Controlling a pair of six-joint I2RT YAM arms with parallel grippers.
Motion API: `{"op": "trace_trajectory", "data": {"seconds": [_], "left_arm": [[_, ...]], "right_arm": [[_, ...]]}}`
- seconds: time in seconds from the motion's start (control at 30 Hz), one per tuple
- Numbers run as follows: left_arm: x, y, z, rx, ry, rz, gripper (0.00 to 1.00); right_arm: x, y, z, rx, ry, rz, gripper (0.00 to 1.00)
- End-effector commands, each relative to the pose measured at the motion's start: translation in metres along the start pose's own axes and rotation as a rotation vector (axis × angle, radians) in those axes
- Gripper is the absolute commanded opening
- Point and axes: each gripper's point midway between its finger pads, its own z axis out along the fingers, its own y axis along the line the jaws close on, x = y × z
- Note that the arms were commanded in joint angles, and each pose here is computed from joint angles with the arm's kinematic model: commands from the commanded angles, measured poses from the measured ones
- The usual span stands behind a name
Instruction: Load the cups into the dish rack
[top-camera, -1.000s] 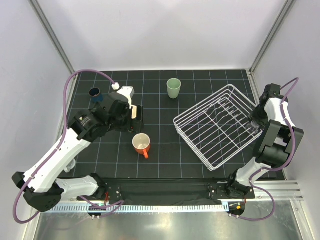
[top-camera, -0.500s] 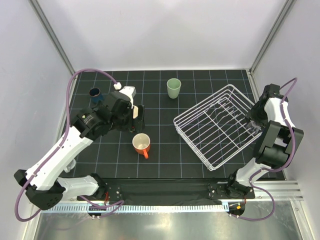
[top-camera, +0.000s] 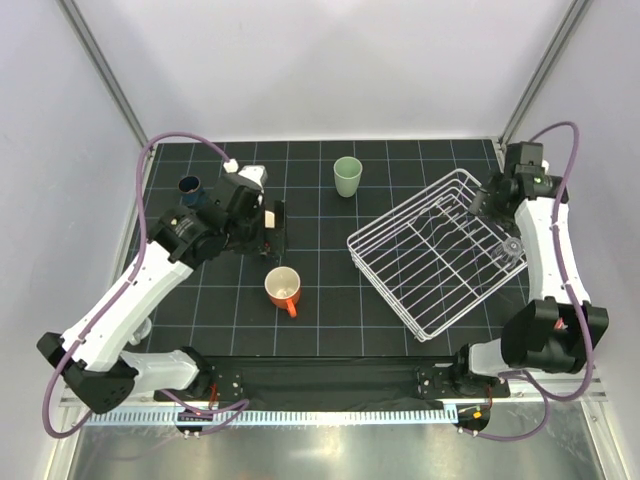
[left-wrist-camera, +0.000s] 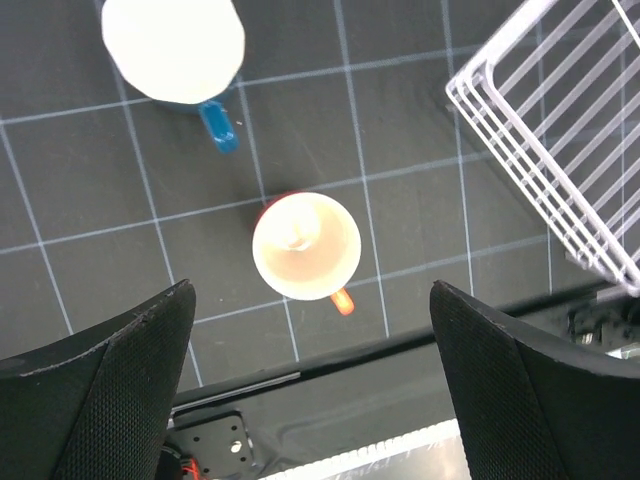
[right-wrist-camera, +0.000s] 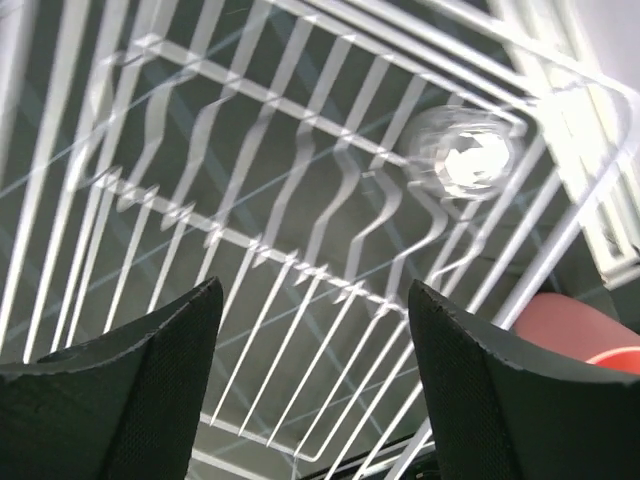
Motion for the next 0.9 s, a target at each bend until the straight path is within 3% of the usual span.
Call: {"op": "trace_trajectory", "data": {"seconds": [0.0, 0.03, 0.23, 0.4, 0.57, 0.87], "left_arm": [[-0.025, 0.005, 0.003, -0.023, -0.059, -0.106, 0.96], [-0.026, 0.008, 0.006, -0.032, -0.056, -0.124, 0.96], [-0.056, 0.029, 0.039, -0.099, -0.074, -0.276, 1.0], [-0.095, 0.062, 0.068, -0.182, -0.119, -0.375, 1.0], [-0.129, 0.115, 0.108, -0.369, -0.124, -0.356, 0.99], [-0.184, 0.189, 0.17, -0.483, -0.179, -0.259, 0.92]], "right_arm": [[0.011, 0.032, -0.033, -0.114, -0.009, -0.105, 0.77], [0.021, 0.049, -0.04, -0.156, -0.007, -0.149, 0.99], [0.074, 0.109, -0.088, -0.385, 0.024, -0.322, 1.0], [0.11, 0.127, -0.119, -0.518, 0.074, -0.393, 1.0], [0.141, 0.131, -0.127, -0.602, 0.145, -0.507, 1.0], [0.16, 0.14, -0.151, -0.763, 0.144, -0.594, 1.0]]}}
